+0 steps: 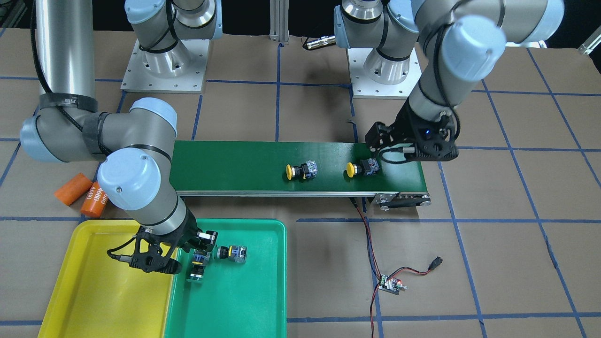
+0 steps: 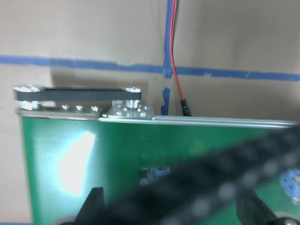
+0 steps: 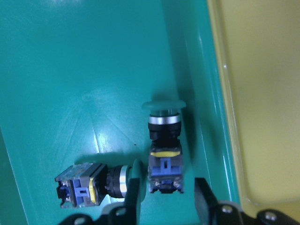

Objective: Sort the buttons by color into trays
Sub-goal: 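Carry the green button to the green tray with right gripper while left rises, then release the button and move the right gripper back over the belt, then lower the right gripper onto the yellow button on the belt and grasp it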

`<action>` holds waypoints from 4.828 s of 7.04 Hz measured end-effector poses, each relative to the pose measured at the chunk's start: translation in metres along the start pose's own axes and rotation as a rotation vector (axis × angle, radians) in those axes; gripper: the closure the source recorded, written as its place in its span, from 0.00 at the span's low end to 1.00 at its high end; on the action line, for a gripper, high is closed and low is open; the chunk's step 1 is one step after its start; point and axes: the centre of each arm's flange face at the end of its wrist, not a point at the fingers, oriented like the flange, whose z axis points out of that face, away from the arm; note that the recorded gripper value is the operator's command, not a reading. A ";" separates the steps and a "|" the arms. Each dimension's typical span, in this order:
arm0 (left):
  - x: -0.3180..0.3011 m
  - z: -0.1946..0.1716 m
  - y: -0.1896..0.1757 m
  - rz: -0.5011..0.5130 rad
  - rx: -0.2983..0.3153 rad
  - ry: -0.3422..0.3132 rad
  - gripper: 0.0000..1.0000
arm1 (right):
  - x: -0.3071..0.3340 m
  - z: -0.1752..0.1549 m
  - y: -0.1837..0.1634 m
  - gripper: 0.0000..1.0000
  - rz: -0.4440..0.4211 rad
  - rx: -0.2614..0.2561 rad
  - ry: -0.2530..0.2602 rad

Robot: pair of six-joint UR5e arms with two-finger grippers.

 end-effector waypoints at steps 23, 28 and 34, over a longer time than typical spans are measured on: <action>-0.001 -0.110 0.002 -0.034 0.132 -0.031 0.00 | 0.041 -0.142 0.182 0.00 0.868 -0.038 0.053; -0.001 -0.111 0.002 -0.034 0.134 -0.030 0.00 | -0.014 -0.074 0.181 0.00 1.035 -0.044 0.058; -0.001 -0.110 0.002 -0.034 0.133 -0.030 0.00 | -0.021 -0.022 0.179 0.00 1.045 -0.053 0.067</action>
